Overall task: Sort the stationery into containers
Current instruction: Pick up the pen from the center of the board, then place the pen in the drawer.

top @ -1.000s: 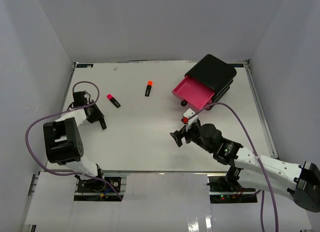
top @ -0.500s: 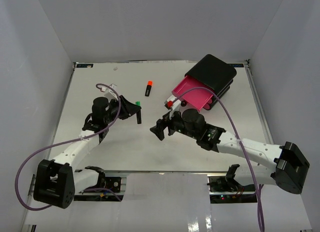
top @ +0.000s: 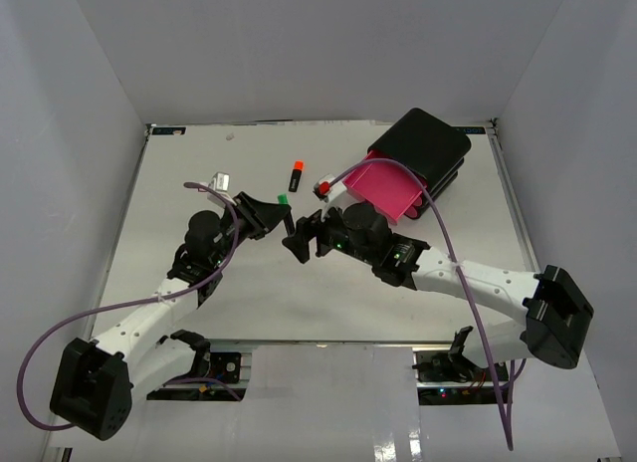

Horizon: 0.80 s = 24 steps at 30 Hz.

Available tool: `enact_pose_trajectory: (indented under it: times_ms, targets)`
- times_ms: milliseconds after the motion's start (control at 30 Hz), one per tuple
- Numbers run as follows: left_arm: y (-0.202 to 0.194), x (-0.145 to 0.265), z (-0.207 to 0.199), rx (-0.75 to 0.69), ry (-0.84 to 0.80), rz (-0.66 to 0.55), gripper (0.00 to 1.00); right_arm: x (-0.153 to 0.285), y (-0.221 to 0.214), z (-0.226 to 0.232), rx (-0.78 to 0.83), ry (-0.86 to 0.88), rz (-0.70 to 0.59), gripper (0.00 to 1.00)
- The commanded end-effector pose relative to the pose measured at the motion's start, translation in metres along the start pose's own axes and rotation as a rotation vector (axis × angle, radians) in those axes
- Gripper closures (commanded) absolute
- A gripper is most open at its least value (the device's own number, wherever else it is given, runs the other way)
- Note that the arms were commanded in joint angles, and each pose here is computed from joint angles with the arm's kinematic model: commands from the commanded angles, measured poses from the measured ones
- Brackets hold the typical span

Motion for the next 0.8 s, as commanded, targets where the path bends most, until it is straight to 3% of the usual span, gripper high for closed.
enact_pose_trajectory:
  times_ms: [0,533,767]
  targets:
    - [0.002,0.002,-0.006,0.027,-0.019,-0.051,0.82,-0.005,0.02,0.013,-0.018,0.025,-0.059,0.15]
    - [-0.003,0.008,-0.022,0.015,-0.058,-0.066,0.83,-0.02,0.018,0.011,-0.002,-0.023,-0.04,0.35]
    - [-0.007,0.008,-0.022,0.006,-0.054,-0.044,0.8,-0.012,0.02,0.01,-0.002,-0.035,-0.057,0.63]
Point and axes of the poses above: each gripper's point midway between its finger pads, its own x axis back along the fingers, its own z axis along the line the jaws close on, y = z × x, the point moved 9 cm from there along x, back along the fingers, and after that the axes turned 11 degrees about -x, right-handed, at the moved point
